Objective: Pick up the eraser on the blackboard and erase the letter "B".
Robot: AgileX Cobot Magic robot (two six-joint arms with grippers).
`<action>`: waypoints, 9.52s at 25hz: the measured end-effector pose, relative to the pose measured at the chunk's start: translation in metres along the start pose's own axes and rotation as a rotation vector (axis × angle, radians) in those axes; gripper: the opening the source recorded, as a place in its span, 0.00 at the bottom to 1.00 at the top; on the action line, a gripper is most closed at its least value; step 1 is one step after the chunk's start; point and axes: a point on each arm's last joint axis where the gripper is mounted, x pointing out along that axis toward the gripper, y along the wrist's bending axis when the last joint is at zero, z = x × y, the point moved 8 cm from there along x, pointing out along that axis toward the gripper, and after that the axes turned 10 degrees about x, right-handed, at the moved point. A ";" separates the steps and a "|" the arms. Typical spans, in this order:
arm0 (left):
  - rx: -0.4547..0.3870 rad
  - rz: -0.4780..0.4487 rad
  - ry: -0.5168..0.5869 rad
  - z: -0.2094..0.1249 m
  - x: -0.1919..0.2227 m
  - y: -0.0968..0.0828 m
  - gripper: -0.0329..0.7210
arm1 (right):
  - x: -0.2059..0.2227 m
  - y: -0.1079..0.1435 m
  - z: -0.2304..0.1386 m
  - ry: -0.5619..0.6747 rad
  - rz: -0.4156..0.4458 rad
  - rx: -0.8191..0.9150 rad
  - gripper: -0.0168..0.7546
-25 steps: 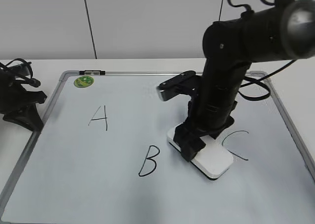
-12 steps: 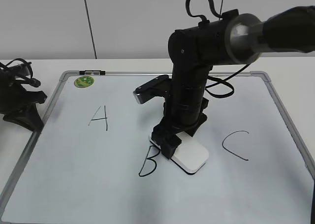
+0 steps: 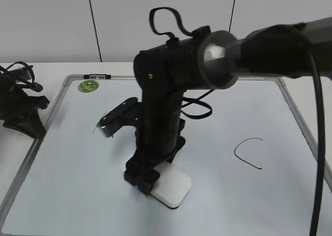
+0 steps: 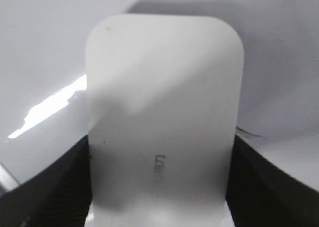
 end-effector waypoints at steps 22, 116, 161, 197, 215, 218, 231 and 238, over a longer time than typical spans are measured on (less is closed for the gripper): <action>0.000 0.000 0.001 0.000 0.000 0.000 0.09 | 0.002 -0.002 0.008 -0.043 -0.042 -0.005 0.72; 0.035 0.001 -0.023 0.020 -0.013 -0.001 0.47 | -0.127 -0.298 -0.138 -0.160 -0.120 0.971 0.80; 0.229 0.303 -0.507 -0.254 -0.240 -0.126 0.59 | -0.212 -0.020 -0.351 -0.738 -0.303 0.874 0.79; 0.209 0.448 -0.543 -0.281 -0.181 -0.086 0.59 | -0.160 -0.034 -0.368 -0.727 -0.390 0.937 0.78; 0.185 0.484 -0.678 -0.293 -0.195 -0.087 0.59 | -0.169 -0.027 -0.374 -0.834 -0.427 0.917 0.78; 0.159 0.515 -0.757 -0.301 -0.203 -0.088 0.59 | -0.174 -0.021 -0.378 -0.903 -0.451 0.902 0.78; 0.160 0.549 -0.902 -0.318 -0.214 -0.094 0.59 | -0.179 -0.013 -0.384 -0.993 -0.487 0.882 0.78; 0.160 0.549 -0.902 -0.318 -0.214 -0.094 0.59 | -0.179 -0.013 -0.384 -0.993 -0.487 0.882 0.78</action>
